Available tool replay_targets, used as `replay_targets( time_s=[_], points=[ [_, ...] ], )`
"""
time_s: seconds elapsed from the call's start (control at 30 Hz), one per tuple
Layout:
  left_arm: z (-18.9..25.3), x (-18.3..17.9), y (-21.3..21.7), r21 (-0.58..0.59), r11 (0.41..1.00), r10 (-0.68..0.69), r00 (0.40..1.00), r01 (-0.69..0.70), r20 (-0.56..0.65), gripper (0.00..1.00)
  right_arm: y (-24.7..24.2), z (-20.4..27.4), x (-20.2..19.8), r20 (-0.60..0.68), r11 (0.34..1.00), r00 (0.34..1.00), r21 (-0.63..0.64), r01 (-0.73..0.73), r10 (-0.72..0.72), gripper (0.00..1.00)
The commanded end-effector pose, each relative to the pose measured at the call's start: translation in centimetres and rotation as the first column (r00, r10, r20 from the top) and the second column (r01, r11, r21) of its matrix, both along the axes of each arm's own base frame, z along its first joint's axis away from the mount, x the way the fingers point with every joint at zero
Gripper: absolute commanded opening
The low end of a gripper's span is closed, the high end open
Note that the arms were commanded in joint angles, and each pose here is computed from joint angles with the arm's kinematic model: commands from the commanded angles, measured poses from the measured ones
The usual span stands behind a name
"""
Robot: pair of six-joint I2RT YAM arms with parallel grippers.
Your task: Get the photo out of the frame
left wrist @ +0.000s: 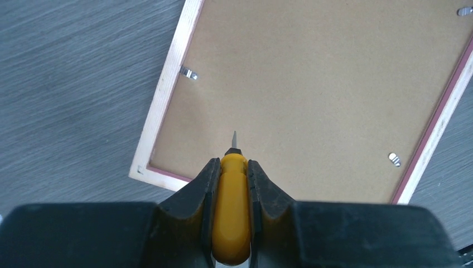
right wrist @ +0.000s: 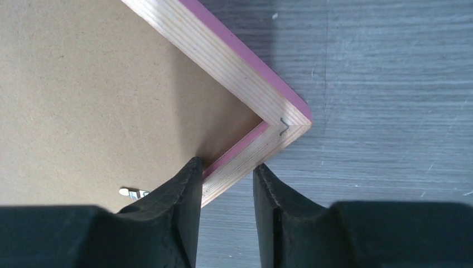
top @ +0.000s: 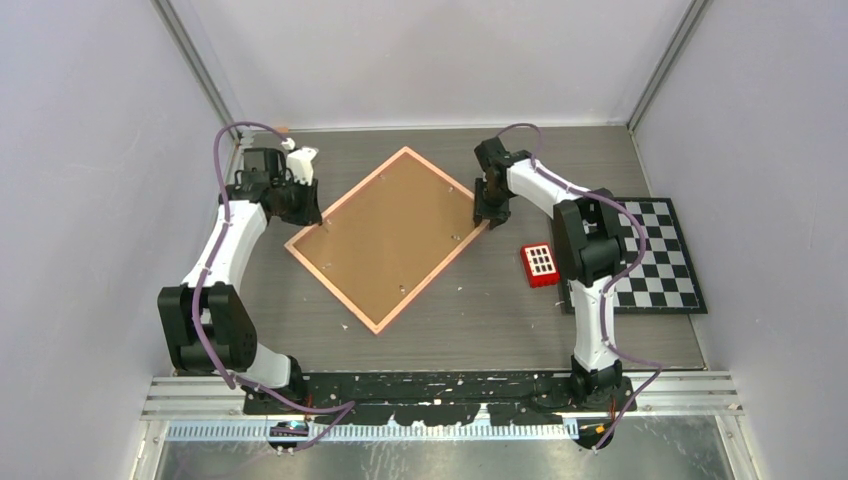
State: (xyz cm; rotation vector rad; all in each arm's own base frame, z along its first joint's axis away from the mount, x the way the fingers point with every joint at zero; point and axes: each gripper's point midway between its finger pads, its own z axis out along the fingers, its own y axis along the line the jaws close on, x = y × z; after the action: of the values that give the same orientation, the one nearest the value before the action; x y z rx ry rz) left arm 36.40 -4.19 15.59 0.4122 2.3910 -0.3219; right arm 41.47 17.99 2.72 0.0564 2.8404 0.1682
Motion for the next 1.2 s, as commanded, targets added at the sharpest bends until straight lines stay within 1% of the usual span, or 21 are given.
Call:
replay_targets(
  time_s=[0.0,0.17,0.3,0.4,0.43,0.47,0.5,0.53,0.57,0.67,0.8,0.9,1.07,1.17],
  points=[
    [2.2,1.1,0.5,0.056,0.997,-0.06,0.994,0.055,0.09,0.0,-1.9,-0.7,1.8,0.026,0.996,1.0,-0.085,-0.002,0.004,0.33],
    [1.5,0.4,0.3,0.082,0.988,-0.137,0.988,0.131,0.07,0.0,-2.5,0.6,5.4,0.072,1.0,0.997,-0.021,-0.012,0.014,0.18],
    [0.8,0.0,0.2,0.099,0.98,-0.177,0.983,0.171,0.051,0.0,-1.0,1.6,8.0,0.111,0.997,0.992,0.053,-0.063,0.056,0.13],
    [0.1,-0.4,0.1,0.119,0.971,-0.212,0.977,0.206,0.035,0.0,-0.2,2.3,9.6,0.155,0.995,0.986,0.078,-0.069,0.057,0.13],
    [0.0,-0.6,-0.1,0.122,0.968,-0.227,0.974,0.221,0.03,0.0,-0.1,2.6,10.0,0.167,0.994,0.984,0.083,-0.068,0.054,0.15],
    [-0.2,-0.9,-0.3,0.124,0.964,-0.242,0.97,0.237,0.021,0.0,0.1,2.9,10.3,0.178,0.994,0.983,0.086,-0.07,0.054,0.22],
    [-0.3,-1.2,-0.4,0.125,0.96,-0.254,0.967,0.25,0.014,0.0,0.2,3.2,10.3,0.184,0.993,0.981,0.091,-0.075,0.057,0.31],
    [-0.3,-1.6,-1.0,0.125,0.952,-0.283,0.959,0.28,0.011,0.0,0.2,3.8,10.3,0.192,0.992,0.98,0.098,-0.077,0.057,0.43],
    [-0.3,-2.1,-1.9,0.122,0.941,-0.319,0.948,0.316,0.012,0.0,0.2,4.3,10.0,0.194,0.991,0.979,0.107,-0.081,0.059,0.53],
    [-0.3,-3.5,-3.7,0.12,0.905,-0.413,0.911,0.409,0.01,0.0,0.4,5.8,8.4,0.175,0.981,0.982,0.167,-0.098,0.068,0.66],
    [-0.6,-5.7,-5.8,0.102,0.847,-0.525,0.851,0.522,0.007,0.0,1.0,7.0,4.3,0.111,0.96,0.989,0.253,-0.122,0.096,0.73],
    [-1.1,-7.0,-6.7,0.11,0.803,-0.588,0.809,0.585,-0.006,0.0,1.1,7.0,1.2,0.053,0.95,0.994,0.291,-0.11,0.099,0.74],
    [-1.8,-8.0,-7.3,0.146,0.741,-0.661,0.751,0.656,-0.018,0.0,1.4,5.3,-2.7,-0.033,0.952,0.993,0.291,-0.095,0.109,0.74],
    [-2.1,-8.1,-7.5,0.169,0.715,-0.685,0.728,0.679,-0.027,0.0,1.9,4.0,-4.3,-0.073,0.958,0.989,0.266,-0.104,0.127,0.71]
  ],
)
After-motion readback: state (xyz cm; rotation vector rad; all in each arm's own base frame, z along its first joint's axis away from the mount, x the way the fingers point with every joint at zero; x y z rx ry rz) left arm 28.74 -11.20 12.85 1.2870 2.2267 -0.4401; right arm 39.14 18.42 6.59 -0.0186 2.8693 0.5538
